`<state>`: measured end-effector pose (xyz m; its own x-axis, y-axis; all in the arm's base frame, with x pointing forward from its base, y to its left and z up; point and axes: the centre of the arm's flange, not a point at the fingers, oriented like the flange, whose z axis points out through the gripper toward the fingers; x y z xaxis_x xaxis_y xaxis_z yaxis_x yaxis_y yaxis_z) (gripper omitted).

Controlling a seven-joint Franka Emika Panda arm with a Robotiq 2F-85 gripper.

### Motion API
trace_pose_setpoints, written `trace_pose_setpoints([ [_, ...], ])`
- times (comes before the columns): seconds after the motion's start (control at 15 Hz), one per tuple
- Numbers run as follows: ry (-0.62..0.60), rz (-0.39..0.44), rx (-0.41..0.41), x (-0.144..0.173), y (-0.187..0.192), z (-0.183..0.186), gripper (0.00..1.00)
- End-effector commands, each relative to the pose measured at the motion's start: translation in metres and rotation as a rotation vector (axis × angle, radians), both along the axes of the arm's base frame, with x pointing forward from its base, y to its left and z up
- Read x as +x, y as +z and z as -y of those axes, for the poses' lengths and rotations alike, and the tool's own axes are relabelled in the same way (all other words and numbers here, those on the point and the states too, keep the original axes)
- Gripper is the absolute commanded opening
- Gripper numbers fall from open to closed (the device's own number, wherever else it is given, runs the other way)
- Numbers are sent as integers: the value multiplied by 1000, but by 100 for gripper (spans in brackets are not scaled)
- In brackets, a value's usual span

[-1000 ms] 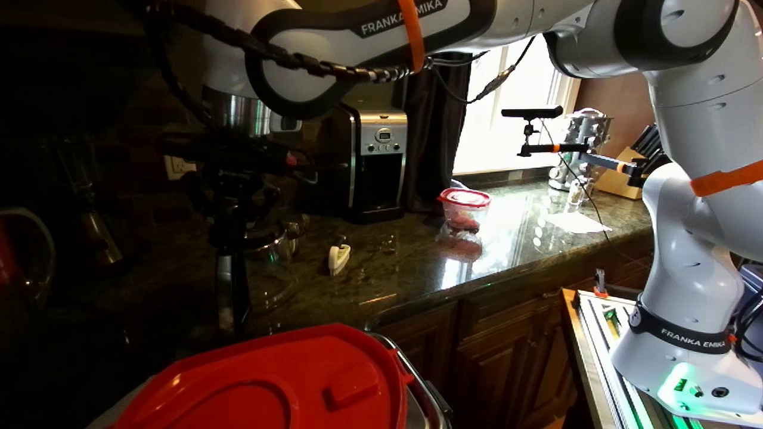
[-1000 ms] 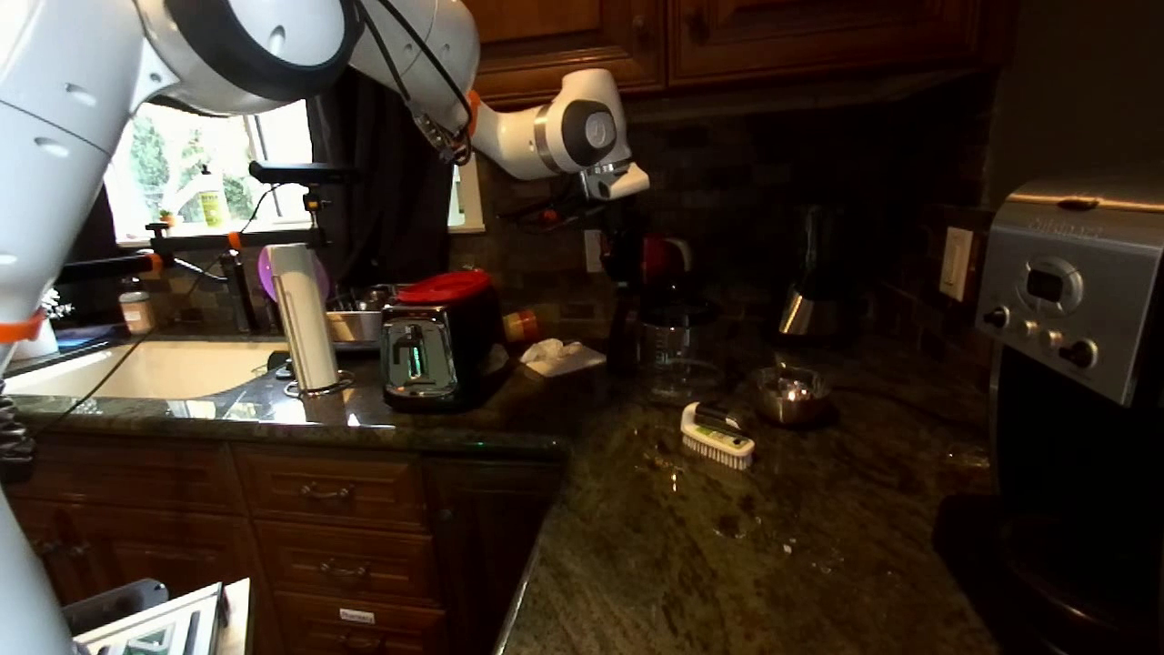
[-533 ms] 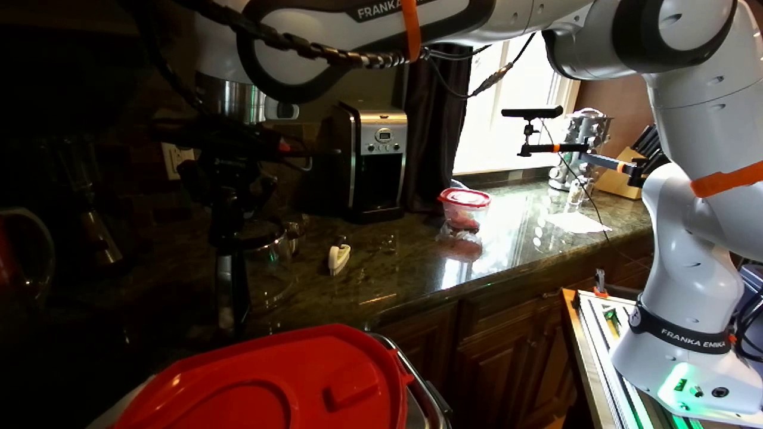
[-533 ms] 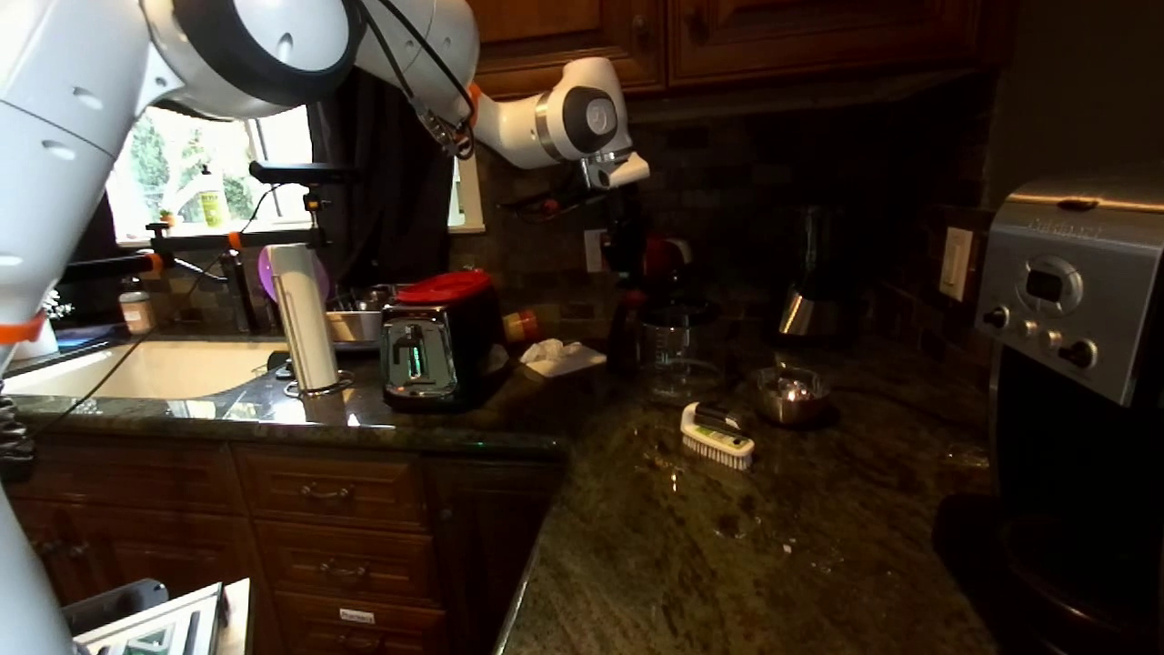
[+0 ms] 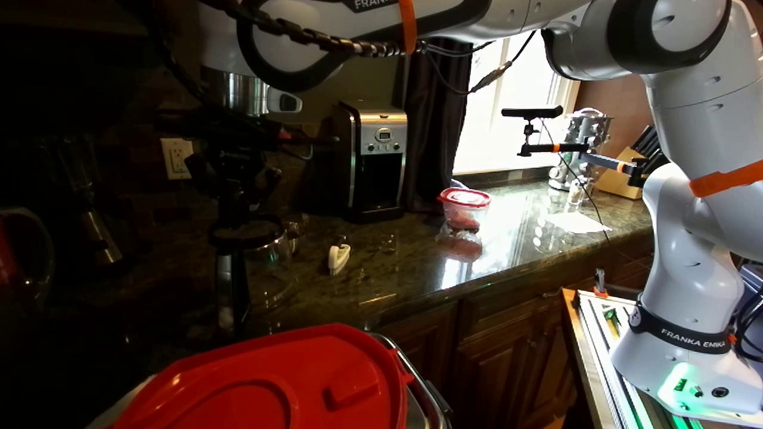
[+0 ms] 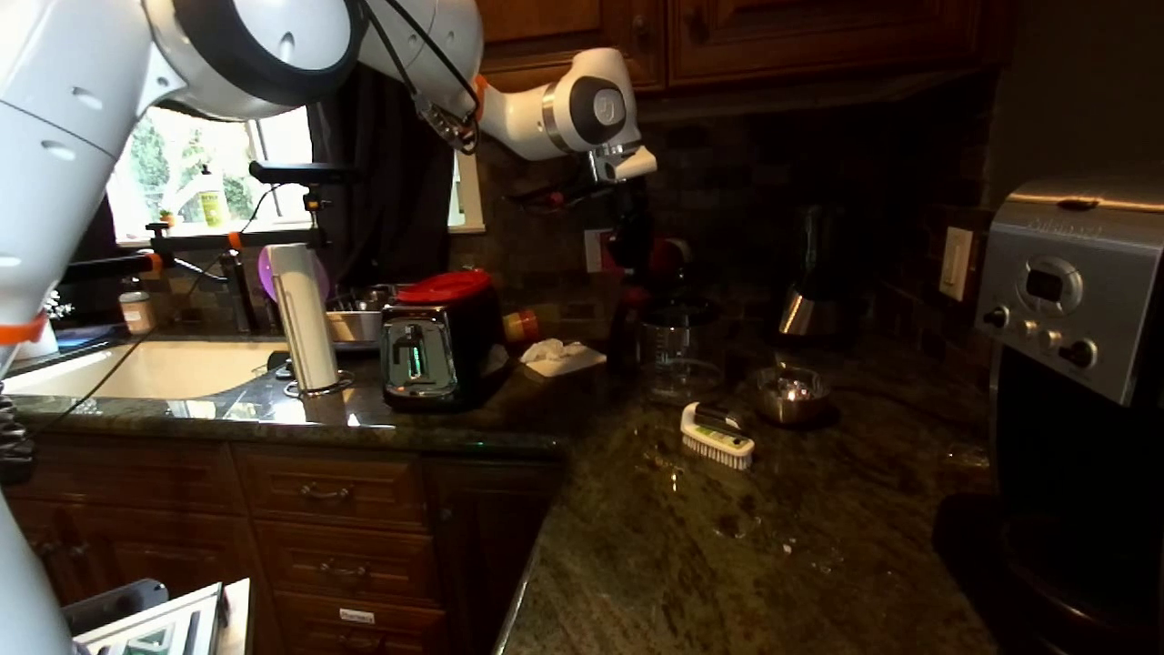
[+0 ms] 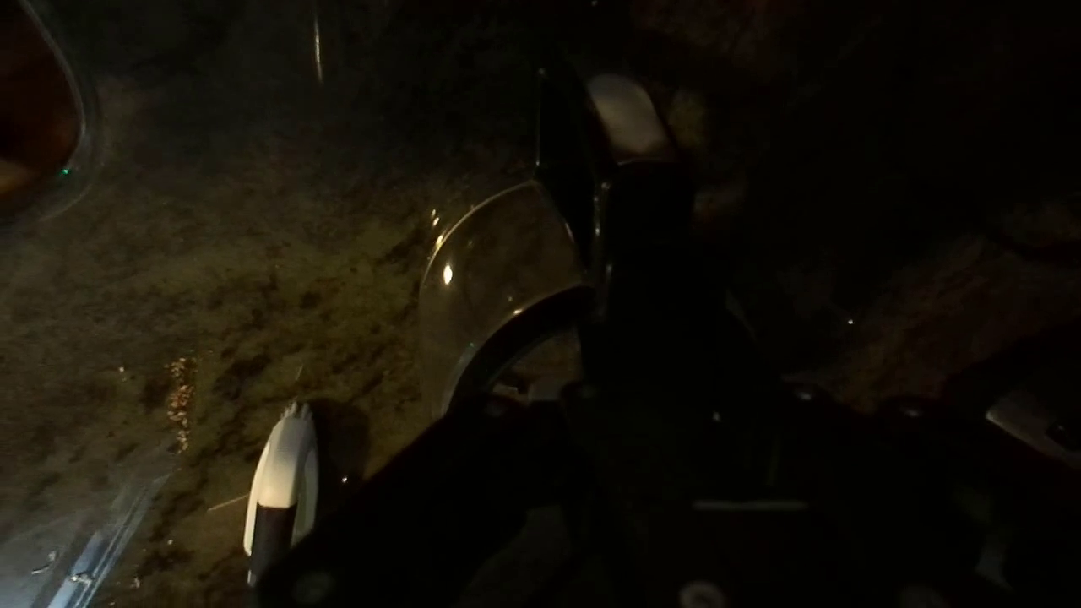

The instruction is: Pick up the black lid and put it on the coffee jug

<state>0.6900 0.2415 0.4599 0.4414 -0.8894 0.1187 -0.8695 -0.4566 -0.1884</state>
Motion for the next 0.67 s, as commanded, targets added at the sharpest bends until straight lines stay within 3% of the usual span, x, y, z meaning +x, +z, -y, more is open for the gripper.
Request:
trace_pose_setpoints([
  [0.0, -42, -49, 9, 16, -4, 3, 9],
  [0.27, -55, -107, 20, 25, -20, 4, 9],
  [0.6, -27, -88, 41, 29, -26, -10, 9],
])
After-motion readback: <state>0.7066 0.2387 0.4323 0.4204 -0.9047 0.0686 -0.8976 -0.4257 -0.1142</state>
